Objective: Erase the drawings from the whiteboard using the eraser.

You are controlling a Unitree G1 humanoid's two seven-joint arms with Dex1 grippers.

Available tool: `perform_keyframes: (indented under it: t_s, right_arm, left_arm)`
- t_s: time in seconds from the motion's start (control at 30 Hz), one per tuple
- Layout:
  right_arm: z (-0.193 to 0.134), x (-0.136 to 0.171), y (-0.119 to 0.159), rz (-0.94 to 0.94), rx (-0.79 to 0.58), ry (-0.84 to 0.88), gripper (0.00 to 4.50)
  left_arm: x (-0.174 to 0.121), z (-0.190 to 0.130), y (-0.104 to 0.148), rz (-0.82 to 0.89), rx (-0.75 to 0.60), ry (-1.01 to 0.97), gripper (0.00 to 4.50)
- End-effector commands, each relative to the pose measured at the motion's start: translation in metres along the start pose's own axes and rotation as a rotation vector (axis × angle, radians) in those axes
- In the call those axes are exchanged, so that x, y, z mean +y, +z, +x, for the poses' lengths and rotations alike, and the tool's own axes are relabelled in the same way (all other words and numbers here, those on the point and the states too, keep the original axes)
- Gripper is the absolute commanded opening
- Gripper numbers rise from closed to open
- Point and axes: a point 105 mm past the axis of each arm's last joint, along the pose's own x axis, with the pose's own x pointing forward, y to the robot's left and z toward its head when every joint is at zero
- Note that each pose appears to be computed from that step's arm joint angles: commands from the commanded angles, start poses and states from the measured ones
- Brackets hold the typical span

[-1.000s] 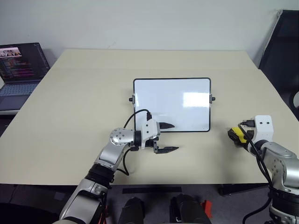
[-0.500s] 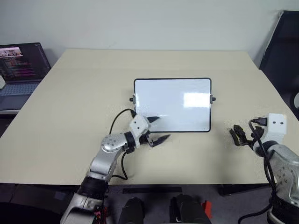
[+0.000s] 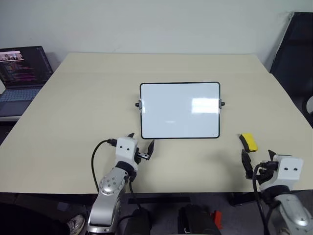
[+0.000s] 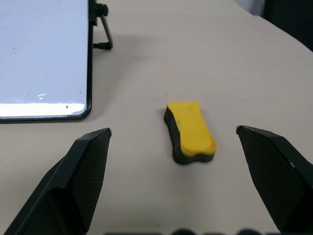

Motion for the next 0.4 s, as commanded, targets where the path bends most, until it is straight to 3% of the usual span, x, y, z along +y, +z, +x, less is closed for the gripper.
perform_keyframes:
  t_s: [0.03,0.4]
  right_arm:
    - [0.001,-0.003,0.016,-0.055,-0.089,-0.047,4.46]
    - [-0.004,-0.008,0.012,-0.115,-0.080,-0.062,4.46]
  left_arm:
    - [-0.001,-0.003,0.017,0.007,-0.063,0.034,4.50]
    - [-0.012,-0.003,0.013,0.003,-0.053,0.003,4.50]
